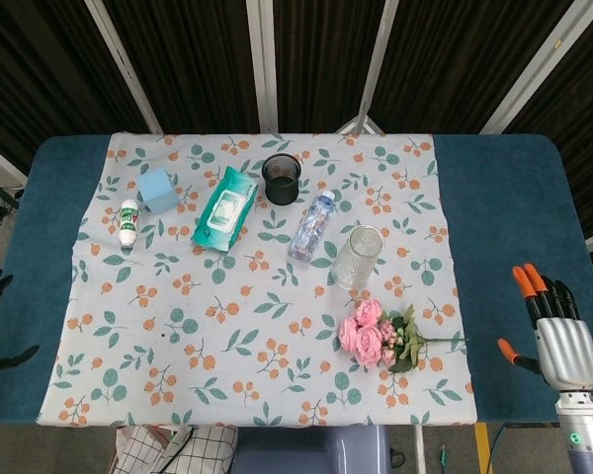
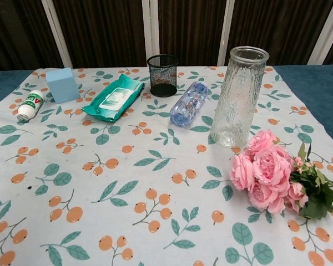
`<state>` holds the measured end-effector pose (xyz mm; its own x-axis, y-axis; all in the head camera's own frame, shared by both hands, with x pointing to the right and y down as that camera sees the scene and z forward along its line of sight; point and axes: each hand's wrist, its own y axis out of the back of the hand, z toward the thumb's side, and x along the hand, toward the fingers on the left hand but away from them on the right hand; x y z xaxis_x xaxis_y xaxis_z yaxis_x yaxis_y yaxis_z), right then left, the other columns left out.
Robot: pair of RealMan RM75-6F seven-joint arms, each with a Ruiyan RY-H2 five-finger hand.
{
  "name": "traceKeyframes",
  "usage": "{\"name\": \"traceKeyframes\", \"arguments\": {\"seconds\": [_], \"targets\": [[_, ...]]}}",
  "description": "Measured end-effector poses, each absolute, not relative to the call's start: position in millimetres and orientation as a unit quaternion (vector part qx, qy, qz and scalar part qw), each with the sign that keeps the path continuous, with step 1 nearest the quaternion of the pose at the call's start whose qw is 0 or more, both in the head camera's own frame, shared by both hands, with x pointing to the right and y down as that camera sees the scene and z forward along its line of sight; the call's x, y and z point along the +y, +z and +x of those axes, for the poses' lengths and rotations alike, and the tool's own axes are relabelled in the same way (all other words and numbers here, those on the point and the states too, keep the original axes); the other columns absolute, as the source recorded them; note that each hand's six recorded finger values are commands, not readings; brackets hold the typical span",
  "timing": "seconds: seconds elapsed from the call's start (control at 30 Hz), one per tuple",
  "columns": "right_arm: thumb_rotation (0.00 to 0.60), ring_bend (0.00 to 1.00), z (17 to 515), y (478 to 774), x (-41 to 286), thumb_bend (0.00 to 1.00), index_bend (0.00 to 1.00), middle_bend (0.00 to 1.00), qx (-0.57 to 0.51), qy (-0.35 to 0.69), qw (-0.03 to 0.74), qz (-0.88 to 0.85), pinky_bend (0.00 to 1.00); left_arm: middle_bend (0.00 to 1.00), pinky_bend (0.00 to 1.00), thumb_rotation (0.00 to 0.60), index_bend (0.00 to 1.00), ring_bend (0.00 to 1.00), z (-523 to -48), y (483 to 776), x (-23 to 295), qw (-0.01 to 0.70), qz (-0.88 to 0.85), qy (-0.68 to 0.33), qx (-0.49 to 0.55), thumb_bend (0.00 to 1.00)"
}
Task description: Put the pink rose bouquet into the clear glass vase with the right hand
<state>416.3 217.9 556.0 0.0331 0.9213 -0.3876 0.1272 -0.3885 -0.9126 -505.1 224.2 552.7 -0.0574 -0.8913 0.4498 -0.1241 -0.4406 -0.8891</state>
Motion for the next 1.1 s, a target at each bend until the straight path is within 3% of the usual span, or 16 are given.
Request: {"name": "traceKeyframes", "arguments": {"seconds": [0.33,0.67,0.93,1.1], "targets": [[0.600,0.00,391,563,225,0.25,0.00,0.00,-0.390,0.534,0.321,-0.678,0.00,0.00,0.00,0.600,0.00,0.00,-505,553,226,0.318,-0.607,-0.596,0.419,0.00],[0.600,0.00,353,590,237,0.25,0.00,0.00,-0.320,0.535,0.281,-0.729,0.01,0.00,0.00,0.600,0.00,0.00,-504,555,226,0.313,-0.612,-0.597,0.414,0.00],[0.600,0.06,313,611,237,0.25,0.00,0.06,-0.306,0.511,0.280,-0.753,0.08,0.00,0.00,0.600,0.00,0.00,-504,555,226,0.312,-0.614,-0.596,0.413,0.00],[0.600,0.12,292,626,233,0.25,0.06,0.12,-0.307,0.500,0.276,-0.762,0.12,0.00,0.00,0.600,0.00,0.00,-506,555,226,0.308,-0.614,-0.596,0.416,0.00]]}}
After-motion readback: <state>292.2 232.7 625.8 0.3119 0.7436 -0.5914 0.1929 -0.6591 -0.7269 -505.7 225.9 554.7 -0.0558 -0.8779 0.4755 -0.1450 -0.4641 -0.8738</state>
